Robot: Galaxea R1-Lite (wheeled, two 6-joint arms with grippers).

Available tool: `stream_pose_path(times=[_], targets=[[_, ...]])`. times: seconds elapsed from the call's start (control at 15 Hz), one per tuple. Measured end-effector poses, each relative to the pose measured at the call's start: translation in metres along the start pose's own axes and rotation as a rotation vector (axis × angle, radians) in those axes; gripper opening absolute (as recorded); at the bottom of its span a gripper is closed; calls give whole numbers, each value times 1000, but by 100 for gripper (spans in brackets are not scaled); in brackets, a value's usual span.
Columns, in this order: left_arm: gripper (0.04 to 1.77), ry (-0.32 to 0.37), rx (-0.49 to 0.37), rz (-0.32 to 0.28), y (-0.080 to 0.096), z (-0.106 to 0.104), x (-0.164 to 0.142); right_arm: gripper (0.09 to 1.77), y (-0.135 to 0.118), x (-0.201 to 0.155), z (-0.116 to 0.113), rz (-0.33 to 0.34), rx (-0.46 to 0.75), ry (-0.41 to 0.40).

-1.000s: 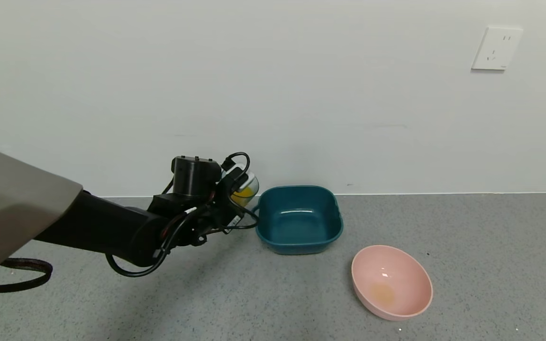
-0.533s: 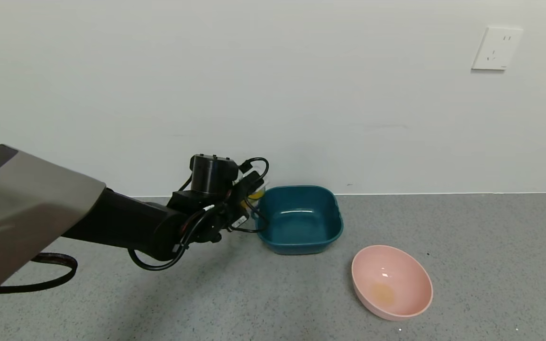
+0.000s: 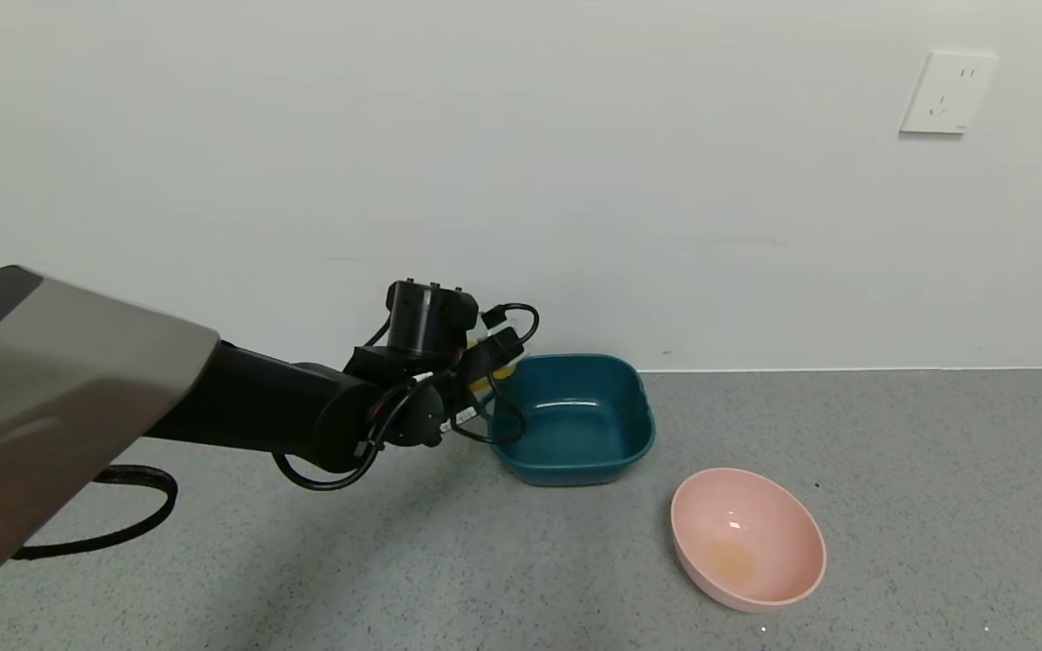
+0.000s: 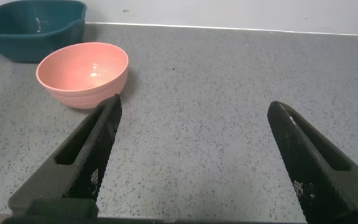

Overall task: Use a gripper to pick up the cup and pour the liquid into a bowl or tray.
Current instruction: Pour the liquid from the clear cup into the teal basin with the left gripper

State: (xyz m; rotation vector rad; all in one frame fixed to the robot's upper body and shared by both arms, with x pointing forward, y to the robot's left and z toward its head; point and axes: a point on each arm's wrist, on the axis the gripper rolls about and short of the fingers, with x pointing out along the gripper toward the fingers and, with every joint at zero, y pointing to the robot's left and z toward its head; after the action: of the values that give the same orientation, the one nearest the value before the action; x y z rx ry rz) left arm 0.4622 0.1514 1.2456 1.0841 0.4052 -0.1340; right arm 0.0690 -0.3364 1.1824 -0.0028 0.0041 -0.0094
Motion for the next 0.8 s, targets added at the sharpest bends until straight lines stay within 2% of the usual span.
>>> stream_pose_path(times=[0.47, 0.8], targets=[[128, 57, 156, 47, -6, 6, 10, 171, 0, 0, 0, 0, 0, 0], [127, 62, 270, 75, -6, 14, 11, 171, 0, 0, 0, 0, 0, 0]])
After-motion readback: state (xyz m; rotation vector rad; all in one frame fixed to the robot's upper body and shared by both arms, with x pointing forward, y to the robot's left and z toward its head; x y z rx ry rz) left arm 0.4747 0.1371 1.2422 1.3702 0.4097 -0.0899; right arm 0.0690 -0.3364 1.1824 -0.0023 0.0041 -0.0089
